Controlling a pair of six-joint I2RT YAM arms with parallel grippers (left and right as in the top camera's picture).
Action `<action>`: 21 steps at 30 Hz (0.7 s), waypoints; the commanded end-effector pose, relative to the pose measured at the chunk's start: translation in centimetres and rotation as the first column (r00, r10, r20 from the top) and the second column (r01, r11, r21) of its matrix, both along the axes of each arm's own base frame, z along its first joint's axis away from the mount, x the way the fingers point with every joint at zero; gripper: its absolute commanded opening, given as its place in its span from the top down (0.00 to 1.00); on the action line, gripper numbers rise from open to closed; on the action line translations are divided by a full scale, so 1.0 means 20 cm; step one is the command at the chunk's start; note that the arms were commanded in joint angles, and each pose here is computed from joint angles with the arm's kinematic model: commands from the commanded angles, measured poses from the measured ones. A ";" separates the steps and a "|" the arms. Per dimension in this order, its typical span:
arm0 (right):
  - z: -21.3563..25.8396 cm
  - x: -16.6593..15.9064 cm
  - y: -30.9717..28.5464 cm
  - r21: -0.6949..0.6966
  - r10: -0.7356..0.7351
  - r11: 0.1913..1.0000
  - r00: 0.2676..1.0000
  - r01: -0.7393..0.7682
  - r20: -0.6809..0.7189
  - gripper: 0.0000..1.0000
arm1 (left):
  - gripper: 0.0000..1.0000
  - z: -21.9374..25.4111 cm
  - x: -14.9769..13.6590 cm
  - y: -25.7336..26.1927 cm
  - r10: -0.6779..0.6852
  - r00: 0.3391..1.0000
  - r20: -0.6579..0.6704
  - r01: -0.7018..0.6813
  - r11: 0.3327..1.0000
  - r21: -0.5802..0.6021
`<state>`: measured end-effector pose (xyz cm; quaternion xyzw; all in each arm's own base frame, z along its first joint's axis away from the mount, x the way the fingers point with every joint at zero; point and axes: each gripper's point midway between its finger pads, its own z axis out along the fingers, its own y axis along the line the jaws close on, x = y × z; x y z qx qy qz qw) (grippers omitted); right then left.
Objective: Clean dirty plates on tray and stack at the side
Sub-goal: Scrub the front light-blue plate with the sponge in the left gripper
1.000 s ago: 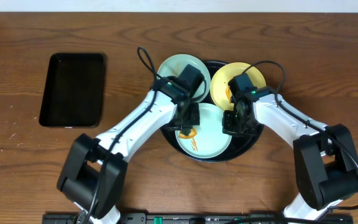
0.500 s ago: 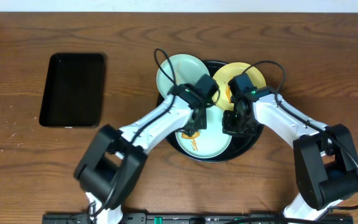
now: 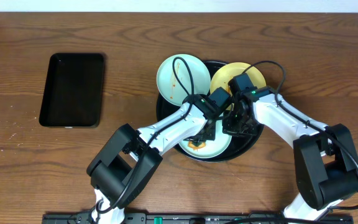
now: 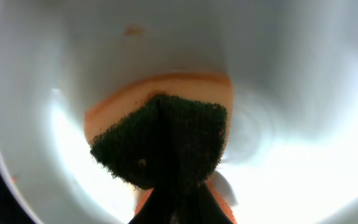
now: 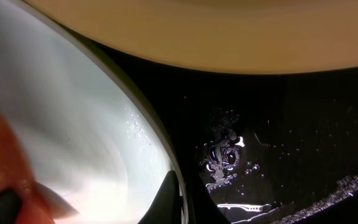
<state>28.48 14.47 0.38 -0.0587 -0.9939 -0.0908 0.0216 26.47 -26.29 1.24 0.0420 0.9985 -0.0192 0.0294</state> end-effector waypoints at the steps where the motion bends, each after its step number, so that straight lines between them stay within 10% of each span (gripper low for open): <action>1: 0.00 0.02 -0.01 -0.025 -0.005 1.000 1.000 0.005 0.016 0.99 | 0.93 -0.02 -0.04 -0.03 -0.055 0.998 -0.039 0.054 0.998 -0.029; 9: 0.00 0.03 0.00 -0.022 -0.001 1.000 1.000 0.002 0.024 0.99 | 0.92 -0.06 0.17 0.20 0.211 0.948 0.237 -0.256 0.949 0.182; 21: -0.01 0.06 -0.05 -0.072 0.005 0.997 0.999 -0.001 0.051 0.99 | 0.93 -0.19 0.08 0.23 0.205 0.968 0.146 -0.237 0.939 0.249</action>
